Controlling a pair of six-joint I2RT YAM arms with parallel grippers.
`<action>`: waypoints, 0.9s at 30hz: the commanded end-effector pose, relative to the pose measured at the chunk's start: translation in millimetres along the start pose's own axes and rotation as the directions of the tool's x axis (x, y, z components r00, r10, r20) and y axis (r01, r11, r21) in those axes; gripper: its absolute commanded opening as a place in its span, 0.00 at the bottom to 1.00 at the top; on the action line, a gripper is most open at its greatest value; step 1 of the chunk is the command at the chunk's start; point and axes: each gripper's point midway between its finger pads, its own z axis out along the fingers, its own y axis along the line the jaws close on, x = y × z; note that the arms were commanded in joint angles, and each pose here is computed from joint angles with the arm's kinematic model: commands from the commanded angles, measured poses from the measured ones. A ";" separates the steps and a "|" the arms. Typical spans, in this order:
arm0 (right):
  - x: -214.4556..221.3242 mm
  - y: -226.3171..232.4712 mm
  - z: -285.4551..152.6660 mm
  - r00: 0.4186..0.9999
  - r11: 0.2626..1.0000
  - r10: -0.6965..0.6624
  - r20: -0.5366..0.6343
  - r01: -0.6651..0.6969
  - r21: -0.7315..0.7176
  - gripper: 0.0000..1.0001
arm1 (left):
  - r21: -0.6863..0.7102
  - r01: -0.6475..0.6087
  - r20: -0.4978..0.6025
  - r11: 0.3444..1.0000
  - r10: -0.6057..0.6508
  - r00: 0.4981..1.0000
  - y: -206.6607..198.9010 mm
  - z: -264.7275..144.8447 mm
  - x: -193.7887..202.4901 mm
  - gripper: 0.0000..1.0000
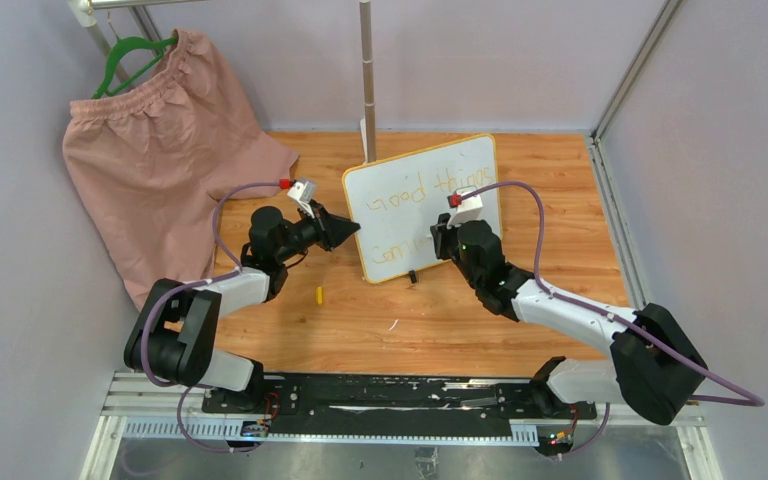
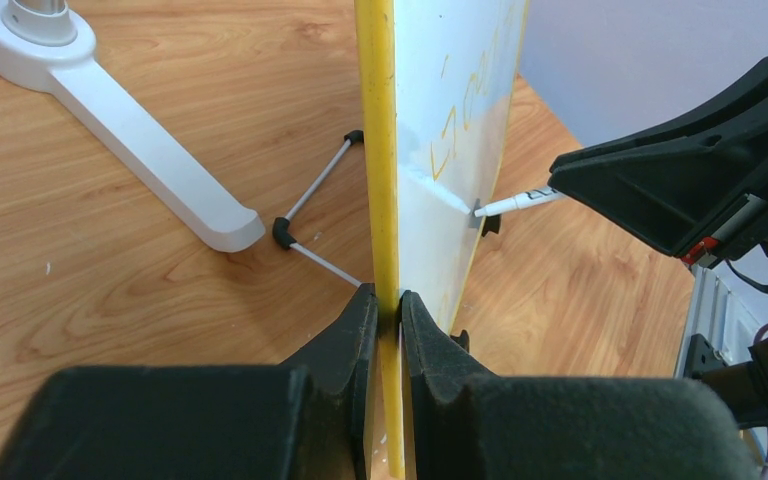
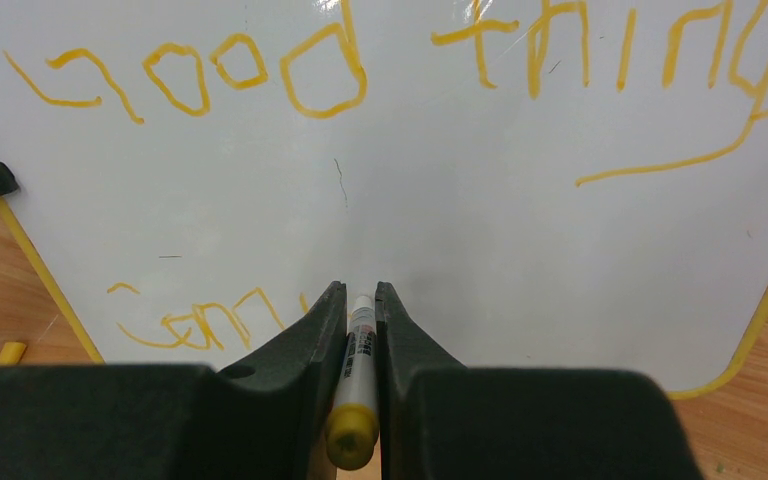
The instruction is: Write a sentence on the whiteboard
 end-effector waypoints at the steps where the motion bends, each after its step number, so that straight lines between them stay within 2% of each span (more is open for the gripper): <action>1: -7.0 -6.8 0.0 1.000 1.000 0.005 0.027 -0.006 0.022 0.00 | 0.042 -0.056 0.008 0.998 0.055 0.998 -11.8 2.9 -5.7 0.00; 19: 24.3 -14.8 -5.7 0.999 0.999 -0.004 -0.049 0.006 0.041 0.00 | 0.040 -0.055 0.009 0.998 0.055 0.998 -11.6 2.9 -5.9 0.00; 27: 3.3 -19.9 -19.0 1.000 0.998 0.010 0.013 -0.011 0.054 0.00 | 0.041 -0.057 0.011 0.998 0.057 0.998 -12.4 2.5 -6.3 0.00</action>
